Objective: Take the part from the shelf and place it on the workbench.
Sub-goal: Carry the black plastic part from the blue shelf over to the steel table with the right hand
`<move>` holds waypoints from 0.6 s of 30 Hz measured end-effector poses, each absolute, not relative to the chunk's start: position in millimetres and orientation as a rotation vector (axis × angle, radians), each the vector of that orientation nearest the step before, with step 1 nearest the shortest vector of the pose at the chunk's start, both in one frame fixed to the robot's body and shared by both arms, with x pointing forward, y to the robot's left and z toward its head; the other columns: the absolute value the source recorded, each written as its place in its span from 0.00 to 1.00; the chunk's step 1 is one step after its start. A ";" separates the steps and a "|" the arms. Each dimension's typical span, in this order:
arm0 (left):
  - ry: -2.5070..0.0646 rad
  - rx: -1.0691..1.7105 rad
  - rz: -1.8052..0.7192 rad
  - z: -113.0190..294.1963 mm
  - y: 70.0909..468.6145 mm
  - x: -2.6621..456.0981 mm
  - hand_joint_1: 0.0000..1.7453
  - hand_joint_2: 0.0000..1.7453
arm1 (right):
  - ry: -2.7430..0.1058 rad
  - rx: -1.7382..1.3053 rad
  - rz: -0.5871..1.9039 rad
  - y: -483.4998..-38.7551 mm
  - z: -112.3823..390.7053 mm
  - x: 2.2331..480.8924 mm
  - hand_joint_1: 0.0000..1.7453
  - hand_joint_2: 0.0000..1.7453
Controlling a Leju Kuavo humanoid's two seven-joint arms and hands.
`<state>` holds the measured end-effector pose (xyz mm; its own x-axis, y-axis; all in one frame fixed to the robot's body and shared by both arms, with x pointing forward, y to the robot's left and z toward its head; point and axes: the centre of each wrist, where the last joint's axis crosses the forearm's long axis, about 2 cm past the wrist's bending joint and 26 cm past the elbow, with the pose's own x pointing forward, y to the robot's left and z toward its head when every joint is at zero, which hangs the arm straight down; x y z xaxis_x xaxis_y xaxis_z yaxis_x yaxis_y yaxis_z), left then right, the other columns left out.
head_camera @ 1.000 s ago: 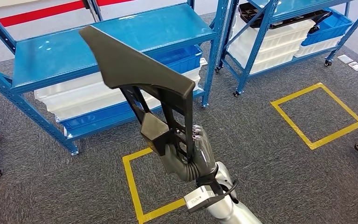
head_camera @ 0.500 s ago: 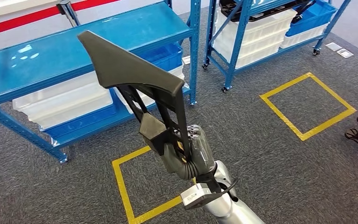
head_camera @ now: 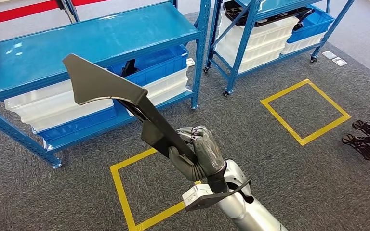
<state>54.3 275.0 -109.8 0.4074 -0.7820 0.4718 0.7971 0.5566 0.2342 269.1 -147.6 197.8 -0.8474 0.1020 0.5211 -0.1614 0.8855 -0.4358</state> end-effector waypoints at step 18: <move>-0.486 0.093 -0.888 -110.6 294.6 49.5 0.00 1.00 | -2.538 0.092 0.633 -141.5 207.3 282.6 1.00 1.00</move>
<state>49.5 294.6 -110.6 0.5305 -0.7634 0.3686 0.7220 0.6347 0.2754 282.6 -141.5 207.3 -0.8634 0.0578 0.5013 -0.1843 0.8887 -0.4199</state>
